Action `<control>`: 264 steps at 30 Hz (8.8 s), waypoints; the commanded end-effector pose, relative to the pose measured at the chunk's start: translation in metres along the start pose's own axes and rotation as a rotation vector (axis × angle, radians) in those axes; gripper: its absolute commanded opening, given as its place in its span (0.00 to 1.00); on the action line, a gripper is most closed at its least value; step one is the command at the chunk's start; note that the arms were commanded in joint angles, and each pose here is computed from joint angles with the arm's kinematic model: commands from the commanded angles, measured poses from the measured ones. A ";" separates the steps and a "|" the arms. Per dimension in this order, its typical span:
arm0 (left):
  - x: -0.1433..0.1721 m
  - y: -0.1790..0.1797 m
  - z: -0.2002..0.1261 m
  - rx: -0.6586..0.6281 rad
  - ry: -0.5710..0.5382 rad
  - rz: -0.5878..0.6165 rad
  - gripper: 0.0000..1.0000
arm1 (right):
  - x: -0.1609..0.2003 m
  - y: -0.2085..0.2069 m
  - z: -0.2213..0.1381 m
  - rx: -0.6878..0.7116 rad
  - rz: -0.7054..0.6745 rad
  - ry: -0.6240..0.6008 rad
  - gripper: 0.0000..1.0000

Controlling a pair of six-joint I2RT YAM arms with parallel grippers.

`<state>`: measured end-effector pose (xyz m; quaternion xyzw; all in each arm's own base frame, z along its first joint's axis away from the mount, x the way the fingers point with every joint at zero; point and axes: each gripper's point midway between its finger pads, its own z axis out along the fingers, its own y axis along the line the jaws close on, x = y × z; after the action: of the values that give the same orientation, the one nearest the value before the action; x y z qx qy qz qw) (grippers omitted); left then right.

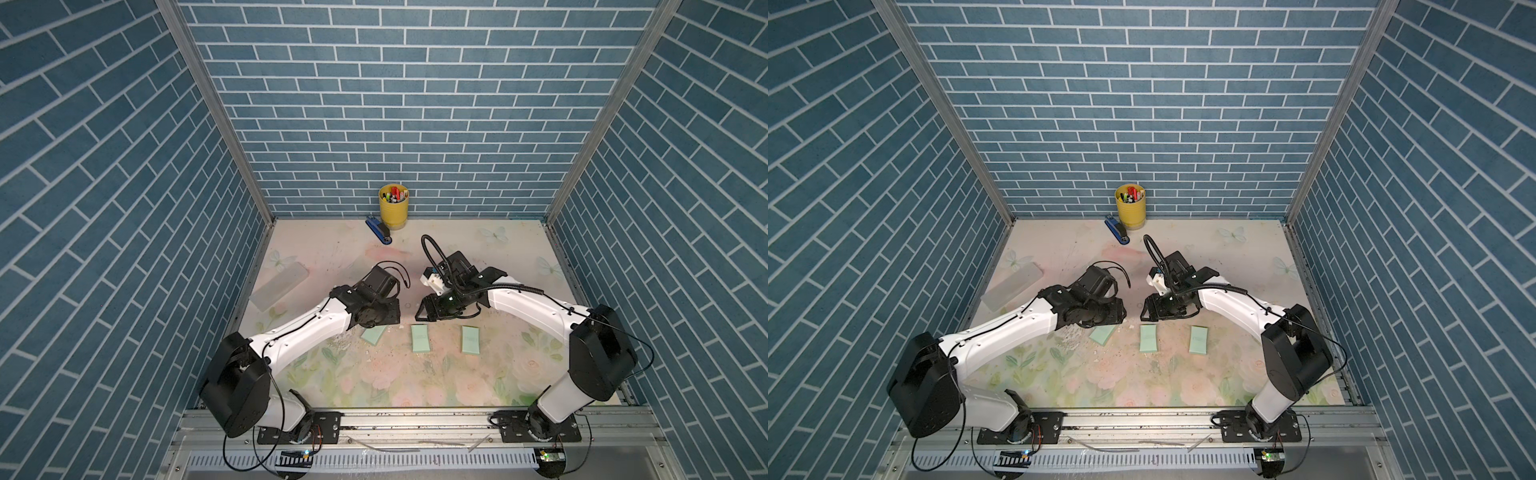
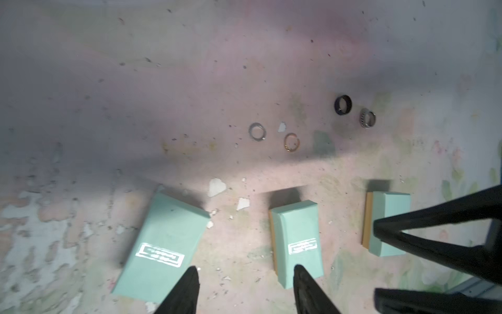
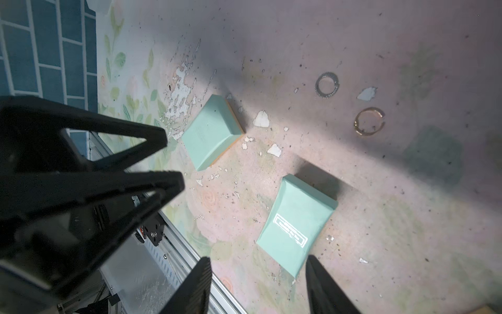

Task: Take the rings out of the lift-off lid box
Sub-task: Adjust the jewelry box at the center of the board, then pick up the jewelry box from the center of the board, then open the lid on the jewelry box.

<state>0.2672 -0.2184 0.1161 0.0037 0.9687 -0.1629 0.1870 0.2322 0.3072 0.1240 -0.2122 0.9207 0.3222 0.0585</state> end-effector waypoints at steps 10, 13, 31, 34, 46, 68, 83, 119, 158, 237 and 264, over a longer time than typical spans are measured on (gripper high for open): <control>-0.001 0.065 -0.011 -0.204 0.023 0.127 0.63 | -0.022 0.021 -0.017 -0.062 -0.073 -0.070 0.64; 0.002 0.065 -0.002 -0.185 0.023 0.127 0.63 | -0.024 0.025 -0.014 -0.093 -0.058 -0.056 0.64; 0.021 0.059 0.068 -0.083 0.104 0.110 0.61 | -0.023 0.027 0.015 -0.061 -0.024 0.039 0.58; 0.031 0.058 0.072 -0.048 0.105 0.037 0.60 | -0.023 0.025 0.016 -0.054 -0.019 0.037 0.58; 0.041 0.069 0.045 -0.048 0.007 -0.211 0.61 | -0.020 0.031 0.031 -0.064 -0.026 0.071 0.58; 0.065 0.046 0.032 0.120 0.000 -0.217 0.59 | -0.016 0.037 0.039 -0.060 -0.044 0.096 0.59; 0.066 0.027 0.025 0.122 -0.007 -0.269 0.58 | -0.016 0.040 0.039 0.019 -0.108 0.140 0.60; 0.029 0.135 -0.036 -0.169 -0.160 -0.320 0.65 | -0.007 0.050 0.133 0.385 -0.357 0.340 0.77; 0.039 0.149 -0.028 -0.166 -0.128 -0.358 0.65 | -0.016 0.052 0.141 0.454 -0.364 0.323 0.50; -0.050 -0.020 -0.133 1.128 -0.443 -0.172 0.53 | -0.100 0.165 -0.045 -0.900 -0.075 0.070 0.48; -0.036 -0.012 -0.133 1.089 -0.464 -0.192 0.51 | -0.100 0.153 -0.065 -0.874 -0.108 0.092 0.52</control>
<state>0.2544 -0.1876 0.2519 -0.0316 0.6735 -0.6569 0.3376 0.2583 0.4197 0.2692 -0.2620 0.6885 0.6720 -0.0758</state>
